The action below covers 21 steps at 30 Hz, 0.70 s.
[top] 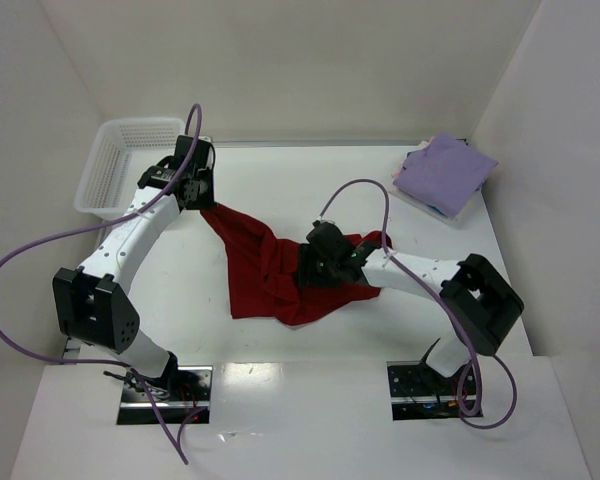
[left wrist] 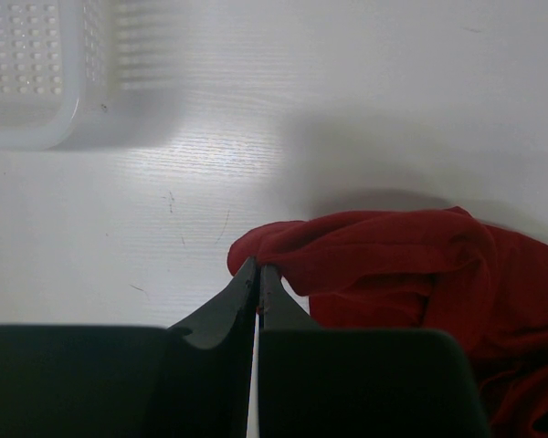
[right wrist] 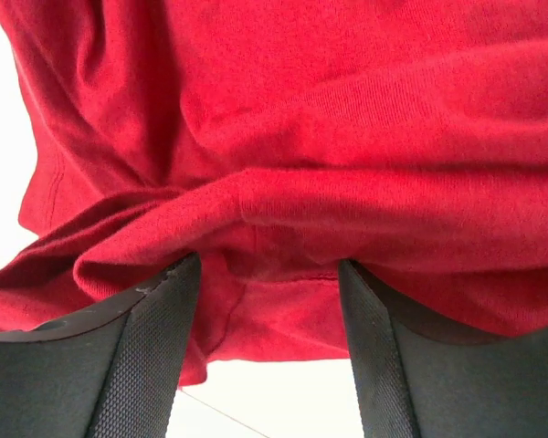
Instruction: Fold and stack the t-shirts
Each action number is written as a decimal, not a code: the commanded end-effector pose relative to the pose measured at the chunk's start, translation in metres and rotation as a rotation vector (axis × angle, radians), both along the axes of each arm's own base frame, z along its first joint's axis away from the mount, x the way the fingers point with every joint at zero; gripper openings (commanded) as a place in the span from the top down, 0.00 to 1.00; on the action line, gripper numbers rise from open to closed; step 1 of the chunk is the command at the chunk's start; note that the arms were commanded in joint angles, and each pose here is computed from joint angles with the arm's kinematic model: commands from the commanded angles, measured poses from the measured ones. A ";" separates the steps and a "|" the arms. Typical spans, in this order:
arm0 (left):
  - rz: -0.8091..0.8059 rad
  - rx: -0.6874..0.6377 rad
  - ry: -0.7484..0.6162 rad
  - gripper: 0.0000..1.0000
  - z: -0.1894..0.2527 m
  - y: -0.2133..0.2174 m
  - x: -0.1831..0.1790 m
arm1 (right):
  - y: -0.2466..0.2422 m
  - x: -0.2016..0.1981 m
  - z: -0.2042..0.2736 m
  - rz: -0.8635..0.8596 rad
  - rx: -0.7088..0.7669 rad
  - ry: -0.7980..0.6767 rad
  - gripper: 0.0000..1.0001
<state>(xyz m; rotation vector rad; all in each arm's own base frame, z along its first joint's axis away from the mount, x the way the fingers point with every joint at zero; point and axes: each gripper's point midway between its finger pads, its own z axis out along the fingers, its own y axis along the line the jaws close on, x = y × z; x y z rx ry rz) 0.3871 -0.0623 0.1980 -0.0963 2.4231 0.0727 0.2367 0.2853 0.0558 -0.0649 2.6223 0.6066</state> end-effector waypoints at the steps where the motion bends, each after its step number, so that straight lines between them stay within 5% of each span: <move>1: -0.024 0.013 -0.005 1.00 -0.004 0.000 0.005 | 0.016 0.019 0.004 -0.004 0.011 -0.053 0.36; 15: -0.024 0.013 -0.005 1.00 -0.004 0.000 0.005 | 0.005 0.026 0.037 -0.051 -0.028 -0.113 0.97; 21: 0.002 0.025 -0.028 1.00 0.003 0.004 0.006 | -0.009 0.045 0.126 -0.121 0.044 -0.273 1.00</move>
